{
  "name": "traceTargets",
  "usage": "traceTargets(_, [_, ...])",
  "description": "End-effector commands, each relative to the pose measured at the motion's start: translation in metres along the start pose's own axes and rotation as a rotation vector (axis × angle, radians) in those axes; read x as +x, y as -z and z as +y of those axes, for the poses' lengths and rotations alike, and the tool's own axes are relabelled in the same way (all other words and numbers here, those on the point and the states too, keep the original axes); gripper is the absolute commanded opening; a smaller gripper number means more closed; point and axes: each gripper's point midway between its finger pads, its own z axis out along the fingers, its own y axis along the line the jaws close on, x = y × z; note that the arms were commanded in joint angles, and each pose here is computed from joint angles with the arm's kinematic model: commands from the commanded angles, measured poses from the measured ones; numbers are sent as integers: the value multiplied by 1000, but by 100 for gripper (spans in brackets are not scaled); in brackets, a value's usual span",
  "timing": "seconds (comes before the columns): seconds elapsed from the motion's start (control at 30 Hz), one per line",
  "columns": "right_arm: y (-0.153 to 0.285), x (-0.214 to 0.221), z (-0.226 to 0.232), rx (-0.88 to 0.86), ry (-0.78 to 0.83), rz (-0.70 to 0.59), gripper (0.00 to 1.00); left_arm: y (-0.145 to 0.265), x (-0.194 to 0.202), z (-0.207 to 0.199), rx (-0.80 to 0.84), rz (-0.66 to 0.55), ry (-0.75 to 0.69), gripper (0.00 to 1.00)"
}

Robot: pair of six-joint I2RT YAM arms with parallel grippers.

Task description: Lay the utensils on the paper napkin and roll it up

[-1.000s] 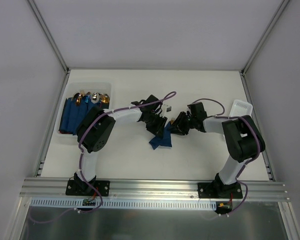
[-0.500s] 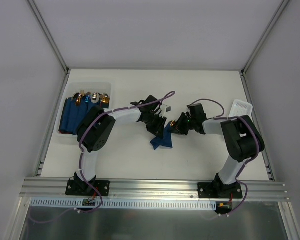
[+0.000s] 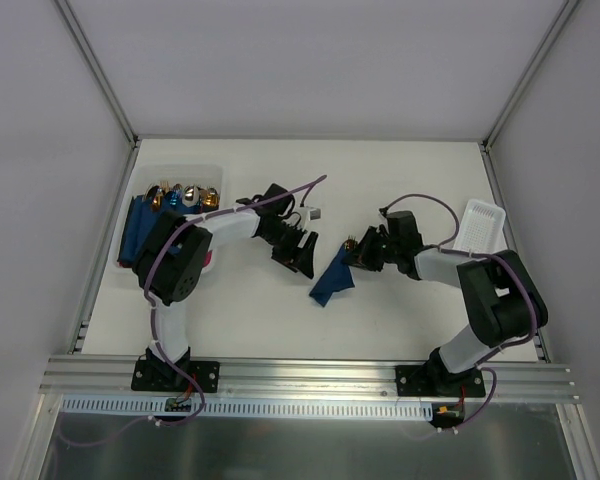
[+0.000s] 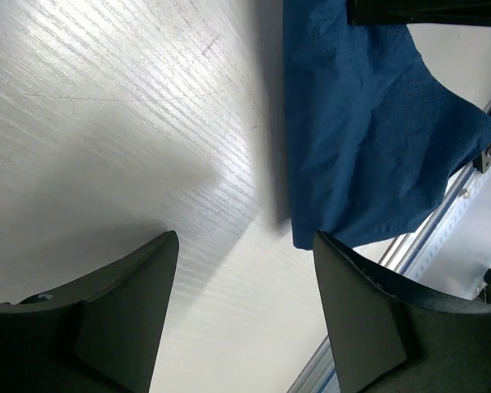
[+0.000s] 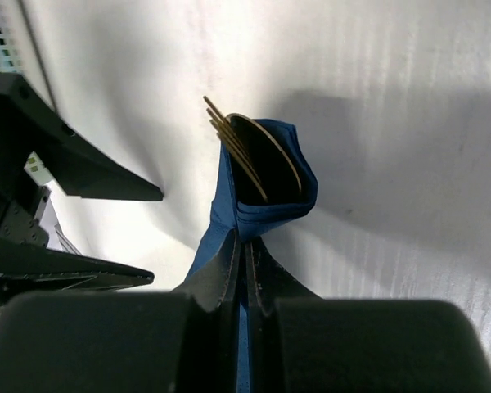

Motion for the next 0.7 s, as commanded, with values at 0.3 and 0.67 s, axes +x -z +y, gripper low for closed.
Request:
traceTargets(0.3, [15, -16, 44, -163, 158, -103, 0, -14, -11, -32, 268, -33, -9, 69])
traceTargets(0.67, [27, -17, 69, -277, 193, -126, 0, -22, -9, -41, 402, -72, -20, 67])
